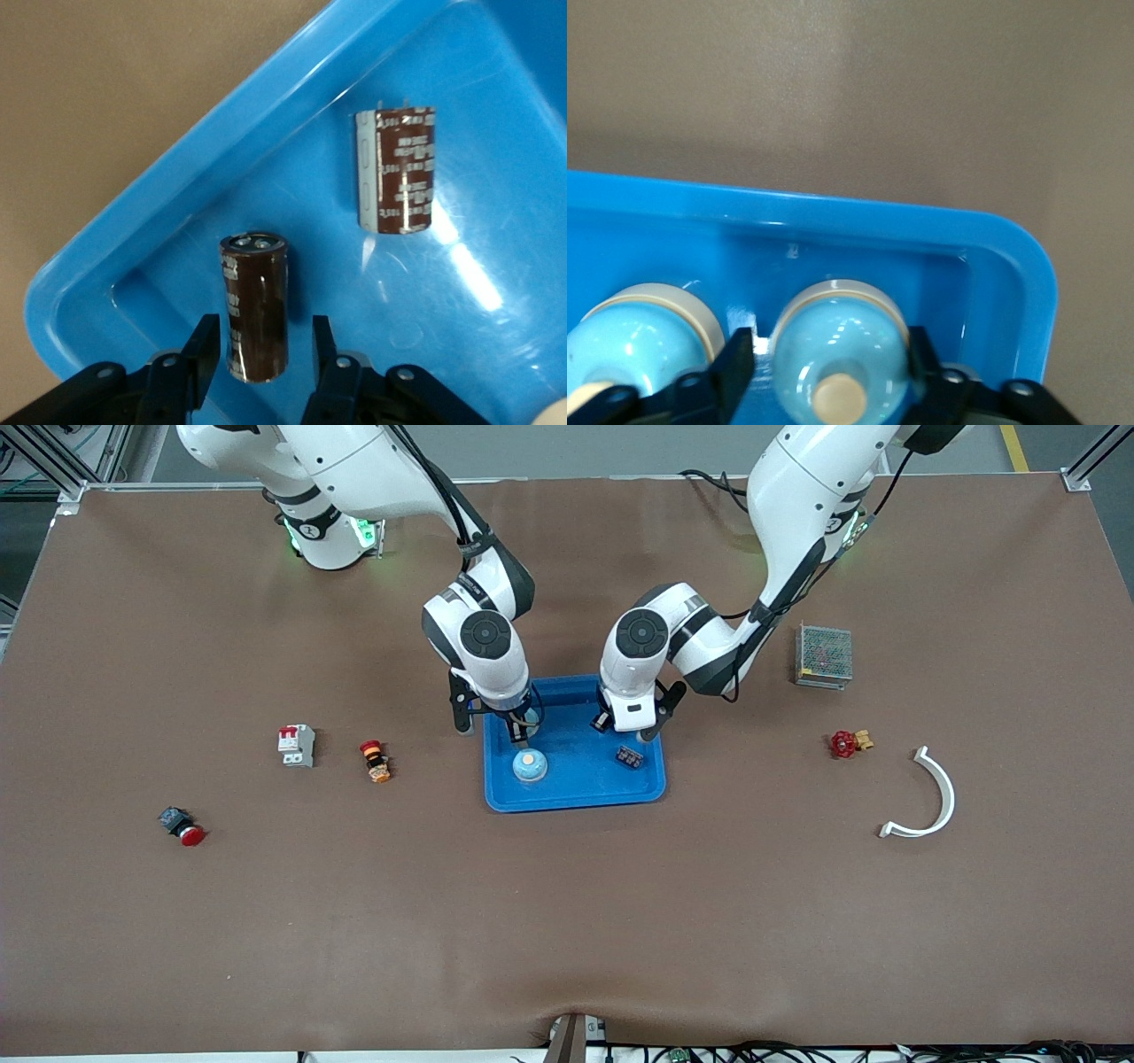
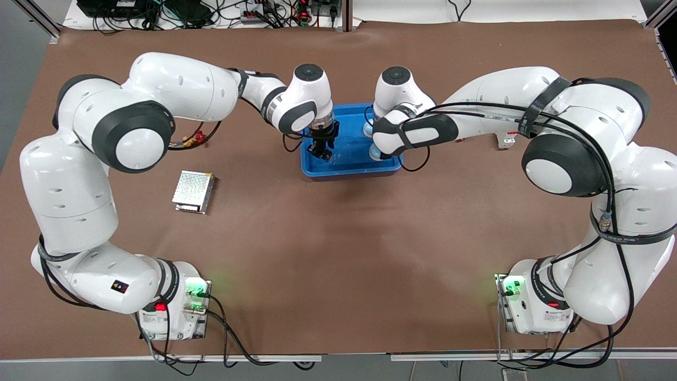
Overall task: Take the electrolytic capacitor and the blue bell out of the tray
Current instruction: 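Grasp the capacitor with the left gripper while the right gripper grasps the bell, then carry the capacitor with the left gripper while the right gripper carries the bell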
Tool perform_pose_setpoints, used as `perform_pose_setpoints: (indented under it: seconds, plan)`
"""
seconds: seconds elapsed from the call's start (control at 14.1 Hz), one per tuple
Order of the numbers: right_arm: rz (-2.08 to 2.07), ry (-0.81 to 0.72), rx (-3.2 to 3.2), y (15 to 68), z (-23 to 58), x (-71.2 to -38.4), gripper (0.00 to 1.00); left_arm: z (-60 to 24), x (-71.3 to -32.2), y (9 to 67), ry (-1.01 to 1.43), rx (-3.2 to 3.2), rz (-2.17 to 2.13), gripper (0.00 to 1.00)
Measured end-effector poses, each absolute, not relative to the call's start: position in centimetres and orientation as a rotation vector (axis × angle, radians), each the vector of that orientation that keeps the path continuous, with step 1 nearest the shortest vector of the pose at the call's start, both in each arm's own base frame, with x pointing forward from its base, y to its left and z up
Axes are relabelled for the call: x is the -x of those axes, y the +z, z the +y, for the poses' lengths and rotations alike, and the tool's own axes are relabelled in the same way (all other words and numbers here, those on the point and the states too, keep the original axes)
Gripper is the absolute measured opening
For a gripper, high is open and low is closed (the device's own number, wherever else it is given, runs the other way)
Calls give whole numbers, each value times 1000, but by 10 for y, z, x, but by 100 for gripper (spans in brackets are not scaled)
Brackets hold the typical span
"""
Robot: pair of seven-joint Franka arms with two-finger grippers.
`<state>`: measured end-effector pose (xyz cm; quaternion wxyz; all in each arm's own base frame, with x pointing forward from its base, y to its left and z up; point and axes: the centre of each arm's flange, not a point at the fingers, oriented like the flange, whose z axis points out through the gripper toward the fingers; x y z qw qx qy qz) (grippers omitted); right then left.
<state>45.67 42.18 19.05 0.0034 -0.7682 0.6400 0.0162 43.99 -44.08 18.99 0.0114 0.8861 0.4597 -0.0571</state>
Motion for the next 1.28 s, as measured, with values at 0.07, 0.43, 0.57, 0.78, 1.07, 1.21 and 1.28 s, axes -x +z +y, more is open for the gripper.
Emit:
perform_pose_setpoints:
  seconds: [0.07,0.43,0.57,0.78,1.07,1.21,1.28]
  plan:
    - [2008,50,2404,192,422,-458,63,-440,-440,188,-181,-2766,1436,51]
    - [2022,51,2416,196,421,-463,63,-437,-442,185,-181,-2764,1447,39]
    - [2015,122,2521,209,424,-468,63,-438,-444,187,-174,-2762,1442,33]
    - [1816,381,2760,254,425,-485,63,-442,-451,206,-133,-2751,1418,33]
    - [1369,471,3035,299,395,-506,63,-439,-471,285,-40,-2780,1390,33]
    - [1179,444,3150,309,371,-516,63,-421,-485,325,10,-2812,1352,33]
    - [1094,435,3186,314,357,-522,63,-406,-493,341,30,-2830,1325,33]
